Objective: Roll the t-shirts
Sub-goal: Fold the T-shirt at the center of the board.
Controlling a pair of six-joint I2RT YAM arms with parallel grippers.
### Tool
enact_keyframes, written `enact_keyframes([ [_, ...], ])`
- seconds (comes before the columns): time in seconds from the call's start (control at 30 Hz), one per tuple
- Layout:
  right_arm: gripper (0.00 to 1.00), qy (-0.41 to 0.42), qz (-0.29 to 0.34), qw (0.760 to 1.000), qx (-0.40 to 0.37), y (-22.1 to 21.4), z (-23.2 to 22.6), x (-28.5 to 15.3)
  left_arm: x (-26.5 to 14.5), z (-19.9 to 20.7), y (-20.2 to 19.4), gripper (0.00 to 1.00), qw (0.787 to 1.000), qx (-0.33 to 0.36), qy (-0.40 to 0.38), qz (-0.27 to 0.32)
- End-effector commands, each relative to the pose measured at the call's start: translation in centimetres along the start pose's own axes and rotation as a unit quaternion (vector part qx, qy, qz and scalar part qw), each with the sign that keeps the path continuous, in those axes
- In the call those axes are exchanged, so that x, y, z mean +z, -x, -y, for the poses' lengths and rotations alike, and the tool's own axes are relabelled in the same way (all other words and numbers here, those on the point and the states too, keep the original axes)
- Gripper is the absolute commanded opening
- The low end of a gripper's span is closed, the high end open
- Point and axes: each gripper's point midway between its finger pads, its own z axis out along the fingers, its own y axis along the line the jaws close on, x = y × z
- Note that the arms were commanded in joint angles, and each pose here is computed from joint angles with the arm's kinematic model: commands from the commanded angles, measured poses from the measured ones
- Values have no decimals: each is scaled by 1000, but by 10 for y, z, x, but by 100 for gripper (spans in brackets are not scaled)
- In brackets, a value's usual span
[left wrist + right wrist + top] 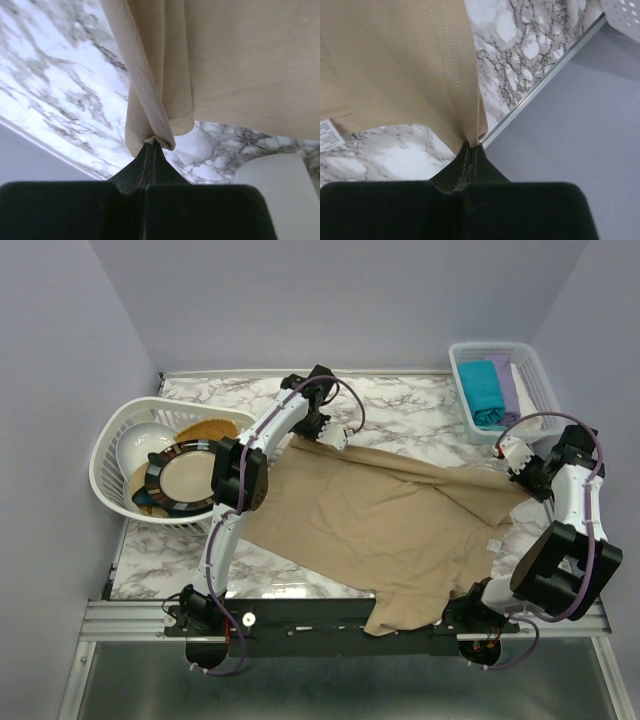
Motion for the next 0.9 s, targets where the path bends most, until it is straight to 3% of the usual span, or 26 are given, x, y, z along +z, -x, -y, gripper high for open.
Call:
enact_keyframes([
  [0.0, 0, -78, -18, 996, 30, -5, 51, 1, 4, -52, -5, 0, 995, -8, 98, 3],
  [0.3, 0, -102, -16, 990, 101, 0, 95, 13, -9, -145, -18, 0, 948, -92, 304, -1],
  [0.67, 0, -95, -24, 990, 97, 6, 102, 24, -37, -197, -22, 0, 876, -168, 451, 35],
  [0.77, 0, -86, -23, 992, 92, 12, 94, 22, -41, -197, -18, 0, 877, -156, 452, 48],
  [0.87, 0, -69, -8, 994, 85, 27, 75, 12, -35, -188, -16, 0, 892, -142, 425, 57],
])
